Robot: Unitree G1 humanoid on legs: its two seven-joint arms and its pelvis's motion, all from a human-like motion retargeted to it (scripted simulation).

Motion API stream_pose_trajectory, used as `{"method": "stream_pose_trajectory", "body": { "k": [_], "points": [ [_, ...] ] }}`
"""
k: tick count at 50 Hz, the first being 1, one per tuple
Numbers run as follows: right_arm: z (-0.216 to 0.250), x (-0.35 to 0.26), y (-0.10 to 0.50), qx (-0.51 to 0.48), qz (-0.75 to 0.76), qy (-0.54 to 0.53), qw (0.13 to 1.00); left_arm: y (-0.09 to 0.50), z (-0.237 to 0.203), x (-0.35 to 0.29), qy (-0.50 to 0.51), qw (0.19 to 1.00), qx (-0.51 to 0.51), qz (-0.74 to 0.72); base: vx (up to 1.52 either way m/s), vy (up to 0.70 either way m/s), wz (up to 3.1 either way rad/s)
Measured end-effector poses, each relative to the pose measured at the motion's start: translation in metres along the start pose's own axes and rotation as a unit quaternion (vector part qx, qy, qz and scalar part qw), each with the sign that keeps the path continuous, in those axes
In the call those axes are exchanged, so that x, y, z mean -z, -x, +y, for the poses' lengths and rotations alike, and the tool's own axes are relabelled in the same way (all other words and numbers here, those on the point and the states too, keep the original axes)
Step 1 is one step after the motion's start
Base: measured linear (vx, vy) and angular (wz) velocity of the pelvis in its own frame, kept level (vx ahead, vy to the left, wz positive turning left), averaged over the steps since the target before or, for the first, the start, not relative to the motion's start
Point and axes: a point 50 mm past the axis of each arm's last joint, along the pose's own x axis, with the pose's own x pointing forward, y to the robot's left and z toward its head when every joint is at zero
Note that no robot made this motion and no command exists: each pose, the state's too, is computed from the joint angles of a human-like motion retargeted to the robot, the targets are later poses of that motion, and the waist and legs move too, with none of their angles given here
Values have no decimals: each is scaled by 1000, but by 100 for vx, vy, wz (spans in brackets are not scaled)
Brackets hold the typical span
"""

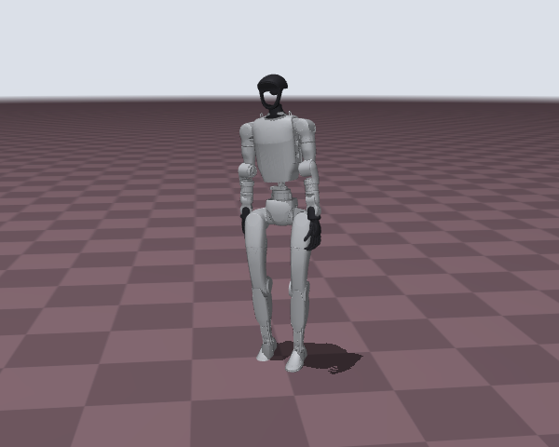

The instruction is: In place motions

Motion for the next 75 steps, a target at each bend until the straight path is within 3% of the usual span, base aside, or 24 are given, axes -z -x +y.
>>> {"method": "stream_pose_trajectory", "body": {
  "k": [10, 22, 35, 42, 55, 75],
  "points": [
    [-21, -7, 1, 28, -29, 20, 999, 0, -12, -26, -10, 999, 15, -34, -8, 7, 233],
    [-26, 28, 0, 45, 26, -3, 999, 6, 4, 46, 72, 994, -9, 83, 10, 26, 287],
    [-2, 14, -2, 12, -8, 8, 1000, 26, 11, 123, 167, 962, -42, 211, 38, 15, 138],
    [-16, -4, 0, 28, -45, 32, 998, 17, -5, 98, 144, 977, -3, 157, 33, 5, 104],
    [-5, -38, 4, 21, -110, 108, 988, 5, 8, 45, 109, 992, -3, 68, 12, -15, 66],
    [-13, -37, 5, 31, -101, 120, 987, 4, -3, 35, 70, 996, 8, 62, -5, -9, -111]
  ]
}}
